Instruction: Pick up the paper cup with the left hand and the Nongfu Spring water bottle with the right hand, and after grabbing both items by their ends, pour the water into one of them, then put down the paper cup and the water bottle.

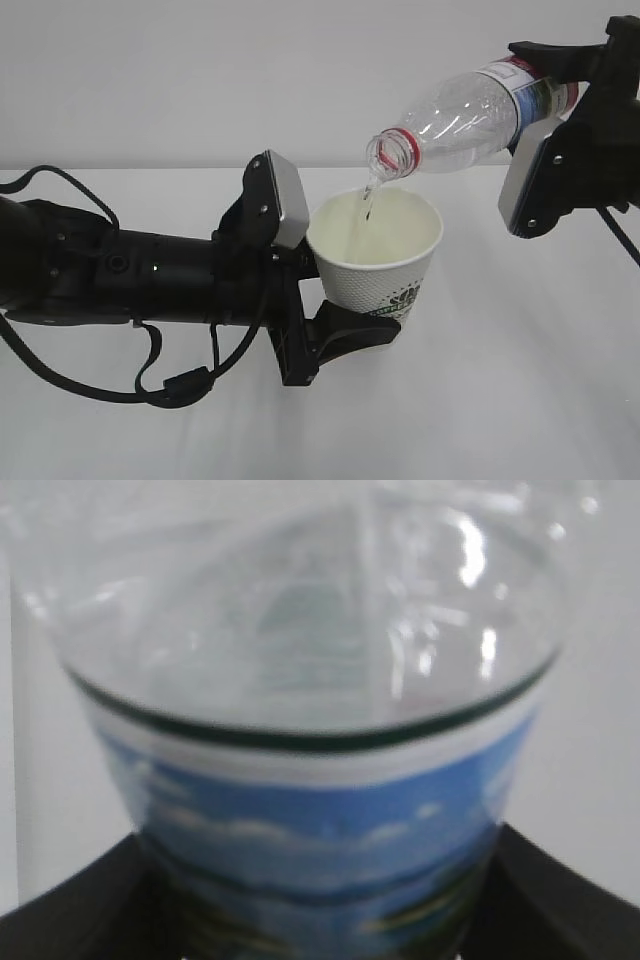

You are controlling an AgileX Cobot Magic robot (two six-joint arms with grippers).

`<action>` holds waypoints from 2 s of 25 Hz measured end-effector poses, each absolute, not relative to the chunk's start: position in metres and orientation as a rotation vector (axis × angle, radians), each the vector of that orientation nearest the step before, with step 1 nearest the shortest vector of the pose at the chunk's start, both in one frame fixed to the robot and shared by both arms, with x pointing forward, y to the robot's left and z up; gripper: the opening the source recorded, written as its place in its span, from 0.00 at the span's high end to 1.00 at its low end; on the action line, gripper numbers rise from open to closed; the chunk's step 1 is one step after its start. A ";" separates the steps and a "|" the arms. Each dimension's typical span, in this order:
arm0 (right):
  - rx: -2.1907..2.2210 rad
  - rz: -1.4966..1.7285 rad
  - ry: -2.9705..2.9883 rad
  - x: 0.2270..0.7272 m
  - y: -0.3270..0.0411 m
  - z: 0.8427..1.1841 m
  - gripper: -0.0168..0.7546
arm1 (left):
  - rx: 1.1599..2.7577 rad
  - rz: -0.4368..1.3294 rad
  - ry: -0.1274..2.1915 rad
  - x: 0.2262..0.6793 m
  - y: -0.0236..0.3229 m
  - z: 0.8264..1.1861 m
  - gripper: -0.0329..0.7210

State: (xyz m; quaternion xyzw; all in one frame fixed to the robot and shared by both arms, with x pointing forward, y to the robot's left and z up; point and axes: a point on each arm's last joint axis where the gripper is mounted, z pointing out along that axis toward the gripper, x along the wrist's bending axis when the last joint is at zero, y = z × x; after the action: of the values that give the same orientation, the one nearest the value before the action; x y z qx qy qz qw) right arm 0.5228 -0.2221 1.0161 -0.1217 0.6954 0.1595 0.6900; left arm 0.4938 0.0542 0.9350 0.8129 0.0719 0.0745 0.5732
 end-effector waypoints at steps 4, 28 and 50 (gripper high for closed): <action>-0.272 0.357 1.555 0.523 -0.222 1.016 0.31 | 1.905 0.175 0.168 0.494 0.054 0.935 0.23; -0.273 0.356 1.553 0.523 -0.222 1.016 0.31 | 1.905 0.175 0.168 0.494 0.054 0.935 0.23; -0.273 0.357 1.550 0.523 -0.222 1.017 0.31 | 1.926 0.134 0.158 0.491 0.054 0.933 0.23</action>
State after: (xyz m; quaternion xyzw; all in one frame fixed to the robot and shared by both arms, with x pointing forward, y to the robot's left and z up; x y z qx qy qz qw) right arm 0.5228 -0.2221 1.0166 -0.1222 0.6934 0.1598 0.6919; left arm 0.4907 0.0542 0.9332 0.8194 0.0674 0.0571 0.5664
